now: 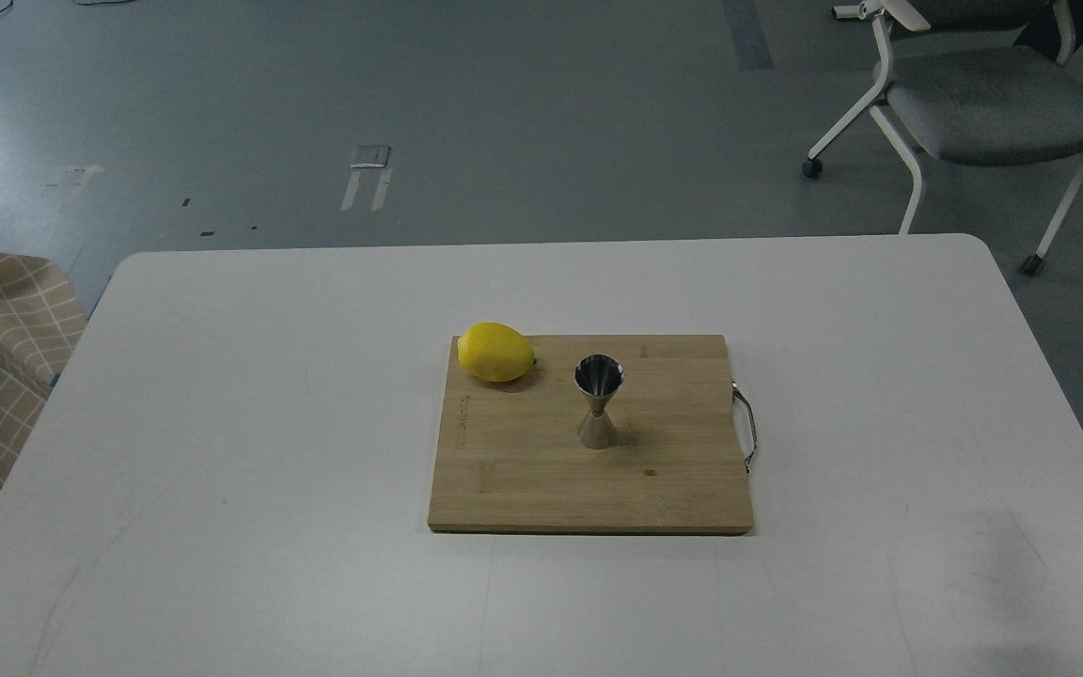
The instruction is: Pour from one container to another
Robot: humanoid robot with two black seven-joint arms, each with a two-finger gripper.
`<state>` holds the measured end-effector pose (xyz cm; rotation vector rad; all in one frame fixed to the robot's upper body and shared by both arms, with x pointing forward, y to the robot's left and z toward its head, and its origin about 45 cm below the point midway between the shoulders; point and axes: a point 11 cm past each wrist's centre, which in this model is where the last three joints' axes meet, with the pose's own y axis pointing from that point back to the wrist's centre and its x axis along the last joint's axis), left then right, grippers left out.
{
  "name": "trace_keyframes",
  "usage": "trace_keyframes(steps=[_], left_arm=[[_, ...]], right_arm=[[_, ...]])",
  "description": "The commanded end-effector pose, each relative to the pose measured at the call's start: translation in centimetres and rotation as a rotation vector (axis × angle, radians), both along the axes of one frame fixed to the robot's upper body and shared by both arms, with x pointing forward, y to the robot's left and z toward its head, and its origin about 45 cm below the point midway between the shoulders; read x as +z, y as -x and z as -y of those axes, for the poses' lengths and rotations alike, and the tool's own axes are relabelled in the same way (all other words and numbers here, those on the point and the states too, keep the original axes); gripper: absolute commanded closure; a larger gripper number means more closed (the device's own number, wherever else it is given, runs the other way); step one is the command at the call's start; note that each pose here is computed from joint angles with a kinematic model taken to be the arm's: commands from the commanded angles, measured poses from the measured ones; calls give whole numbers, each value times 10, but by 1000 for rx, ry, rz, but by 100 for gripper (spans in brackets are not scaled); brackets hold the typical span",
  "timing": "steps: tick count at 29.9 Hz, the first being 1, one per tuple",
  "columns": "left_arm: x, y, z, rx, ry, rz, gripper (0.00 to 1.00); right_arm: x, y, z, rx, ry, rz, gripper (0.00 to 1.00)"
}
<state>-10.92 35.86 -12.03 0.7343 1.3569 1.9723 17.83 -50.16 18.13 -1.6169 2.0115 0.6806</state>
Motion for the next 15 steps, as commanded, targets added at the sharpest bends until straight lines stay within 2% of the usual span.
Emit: trace_keyframes(steps=[1,15], left_arm=[[0,0,0,0,0,0,2],[0,0,0,0,0,0,2]], right_arm=[[3,4,6,-3,23,-15,0],[14,17,28,-7,103,-83,0]])
